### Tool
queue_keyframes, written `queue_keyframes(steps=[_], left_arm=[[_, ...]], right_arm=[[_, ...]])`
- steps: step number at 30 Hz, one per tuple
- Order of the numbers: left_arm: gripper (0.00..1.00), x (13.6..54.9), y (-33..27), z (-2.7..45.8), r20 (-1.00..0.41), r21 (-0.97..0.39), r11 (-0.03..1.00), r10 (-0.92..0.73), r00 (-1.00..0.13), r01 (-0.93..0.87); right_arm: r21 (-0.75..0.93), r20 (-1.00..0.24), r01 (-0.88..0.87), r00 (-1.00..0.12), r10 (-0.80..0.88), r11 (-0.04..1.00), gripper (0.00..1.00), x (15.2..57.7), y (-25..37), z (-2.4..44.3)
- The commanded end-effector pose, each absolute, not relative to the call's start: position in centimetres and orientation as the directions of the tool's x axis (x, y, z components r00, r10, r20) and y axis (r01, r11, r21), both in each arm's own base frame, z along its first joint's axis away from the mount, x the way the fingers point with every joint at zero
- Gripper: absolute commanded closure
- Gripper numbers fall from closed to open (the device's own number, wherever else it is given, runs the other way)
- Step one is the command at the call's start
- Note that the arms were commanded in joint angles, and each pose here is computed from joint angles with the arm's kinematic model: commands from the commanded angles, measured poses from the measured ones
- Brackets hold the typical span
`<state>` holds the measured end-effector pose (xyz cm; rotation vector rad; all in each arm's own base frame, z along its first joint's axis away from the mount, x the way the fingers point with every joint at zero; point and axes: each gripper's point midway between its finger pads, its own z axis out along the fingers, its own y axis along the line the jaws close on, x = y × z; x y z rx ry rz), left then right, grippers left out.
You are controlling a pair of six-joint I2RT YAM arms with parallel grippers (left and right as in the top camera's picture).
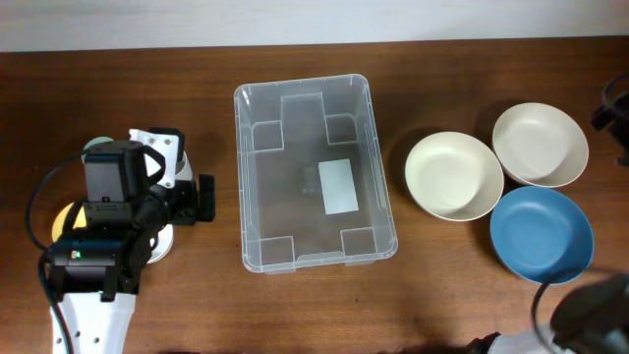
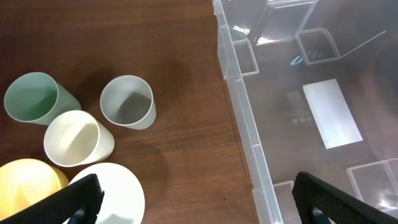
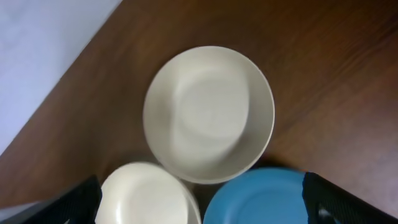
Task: Pack container
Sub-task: 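Move the right gripper to the rim of the front cream bowl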
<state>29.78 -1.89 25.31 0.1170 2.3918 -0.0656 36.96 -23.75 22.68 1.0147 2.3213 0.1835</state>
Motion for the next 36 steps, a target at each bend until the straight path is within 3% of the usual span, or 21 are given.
queue_keyframes(steps=[1,7,13,19,24,28,30,34,36], left_arm=[[0.0,30.0,-2.3,26.4,-0.701,-0.014,0.992,0.082,-0.708,0.129],[0.0,30.0,-2.3,26.4,-0.701,-0.014,0.992,0.082,-0.708,0.129],[0.0,30.4,-2.3,26.7,-0.714,-0.012,0.992,0.082,-0.695,0.129],[0.01,30.6,-2.3,26.9,-0.724,-0.011,0.992,0.082,-0.685,0.13],[0.0,30.7,-2.3,27.0,-0.727,-0.011,0.992,0.081,-0.682,0.13],[0.0,30.8,-2.3,27.1,-0.73,-0.01,0.992,0.081,-0.679,0.13],[0.0,30.8,-2.3,27.1,-0.73,-0.01,0.992,0.081,-0.679,0.13],[0.0,30.8,-2.3,27.1,-0.73,-0.01,0.992,0.082,-0.679,0.13],[0.0,30.8,-2.3,27.2,-0.732,-0.01,0.991,0.082,-0.676,0.13]], right_arm=[[0.357,-0.358,0.667,-0.549,0.755,0.654,0.01,37.5,-25.9,17.4],[0.346,-0.238,0.76,-0.496,0.835,0.55,0.01,37.1,-29.1,10.5],[0.328,-0.133,0.781,-0.519,0.844,0.532,0.01,37.4,-29.0,4.2],[0.33,-0.096,0.767,-0.552,0.828,0.55,0.0,38.6,-27.9,1.0],[0.333,-0.111,0.752,-0.568,0.815,0.569,0.07,39.5,-27.4,0.5],[0.336,-0.129,0.74,-0.577,0.806,0.583,0.27,40.2,-27.2,0.6],[0.336,-0.129,0.74,-0.577,0.807,0.583,0.44,40.2,-27.2,0.6],[0.337,-0.133,0.739,-0.577,0.806,0.584,0.59,40.3,-27.2,0.6],[0.337,-0.133,0.739,-0.576,0.807,0.583,0.72,40.3,-27.3,0.6]])
